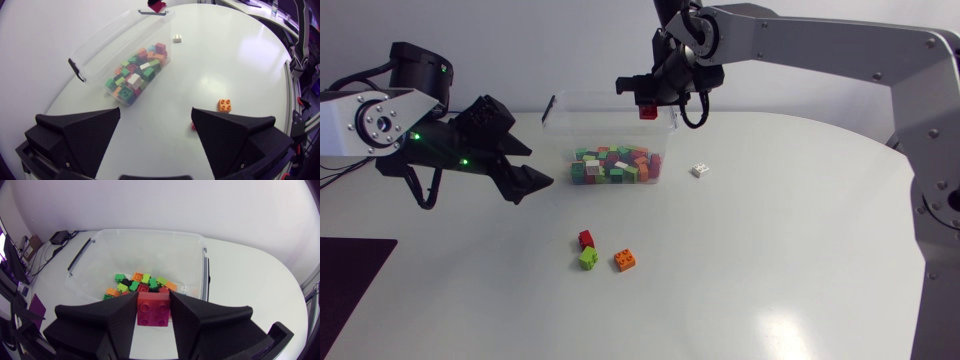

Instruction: Place the duplo bricks in the container

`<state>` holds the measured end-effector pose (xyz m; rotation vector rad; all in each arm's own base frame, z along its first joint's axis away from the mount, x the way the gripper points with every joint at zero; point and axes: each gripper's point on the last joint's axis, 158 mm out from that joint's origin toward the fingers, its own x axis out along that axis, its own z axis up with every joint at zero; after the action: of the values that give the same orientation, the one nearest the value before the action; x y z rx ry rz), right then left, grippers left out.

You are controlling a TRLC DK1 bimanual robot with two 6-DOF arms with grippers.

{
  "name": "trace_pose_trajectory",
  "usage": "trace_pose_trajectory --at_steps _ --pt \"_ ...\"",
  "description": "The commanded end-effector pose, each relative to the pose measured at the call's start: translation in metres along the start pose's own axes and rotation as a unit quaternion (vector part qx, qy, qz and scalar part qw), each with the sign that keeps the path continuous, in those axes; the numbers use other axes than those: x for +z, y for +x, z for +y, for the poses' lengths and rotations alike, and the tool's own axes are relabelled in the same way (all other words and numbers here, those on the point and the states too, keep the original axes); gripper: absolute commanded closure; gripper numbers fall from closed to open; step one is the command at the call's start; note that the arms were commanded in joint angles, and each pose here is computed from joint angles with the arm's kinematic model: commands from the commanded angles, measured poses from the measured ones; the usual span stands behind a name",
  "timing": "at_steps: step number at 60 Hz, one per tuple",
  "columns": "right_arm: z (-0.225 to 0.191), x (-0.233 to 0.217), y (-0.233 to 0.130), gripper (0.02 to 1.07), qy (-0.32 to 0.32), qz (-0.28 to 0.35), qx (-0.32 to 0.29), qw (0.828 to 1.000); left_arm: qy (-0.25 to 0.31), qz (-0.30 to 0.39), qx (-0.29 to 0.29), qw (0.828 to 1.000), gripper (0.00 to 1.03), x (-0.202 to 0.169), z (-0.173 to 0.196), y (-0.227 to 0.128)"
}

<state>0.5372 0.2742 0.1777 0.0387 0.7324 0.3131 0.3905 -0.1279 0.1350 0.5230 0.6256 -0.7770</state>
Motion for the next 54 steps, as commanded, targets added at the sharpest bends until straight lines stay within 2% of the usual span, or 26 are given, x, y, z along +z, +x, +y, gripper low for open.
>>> trace_pose_trajectory --at_steps 1,21,30,37,39,40,41,45,54 --pt "0.007 0.005 0.010 0.81 -0.013 -0.014 -0.001 1.000 0.017 -0.001 -0.010 1.000 0.04 -0.006 -0.008 -0.004" --pt "0.017 0.021 0.029 0.80 -0.038 -0.071 0.000 0.997 0.041 0.027 -0.065 0.997 0.04 -0.034 -0.048 0.007" --pt "0.015 0.030 0.039 0.79 -0.075 -0.125 -0.020 0.989 0.062 0.040 -0.088 0.993 0.04 -0.046 -0.065 0.011" --pt "0.014 0.032 0.053 0.77 -0.080 -0.134 -0.025 0.987 0.071 0.049 -0.103 0.991 0.05 -0.053 -0.075 0.012" --pt "0.012 0.032 0.055 0.74 -0.080 -0.134 -0.030 0.987 0.074 0.050 -0.106 0.990 0.05 -0.054 -0.077 0.012" --pt "0.012 0.033 0.056 0.70 -0.080 -0.131 -0.034 0.987 0.076 0.052 -0.108 0.990 0.05 -0.055 -0.079 0.012" --pt "0.011 0.032 0.057 0.61 -0.080 -0.129 -0.035 0.988 0.076 0.052 -0.109 0.990 0.05 -0.055 -0.079 0.012" --pt "0.015 0.033 0.051 0.07 -0.079 -0.123 -0.033 0.989 0.080 0.054 -0.110 0.989 0.05 -0.057 -0.080 0.012" --pt "0.017 0.045 0.003 0.06 -0.076 -0.135 -0.028 0.988 0.094 0.063 -0.123 0.986 0.05 -0.065 -0.080 0.021"
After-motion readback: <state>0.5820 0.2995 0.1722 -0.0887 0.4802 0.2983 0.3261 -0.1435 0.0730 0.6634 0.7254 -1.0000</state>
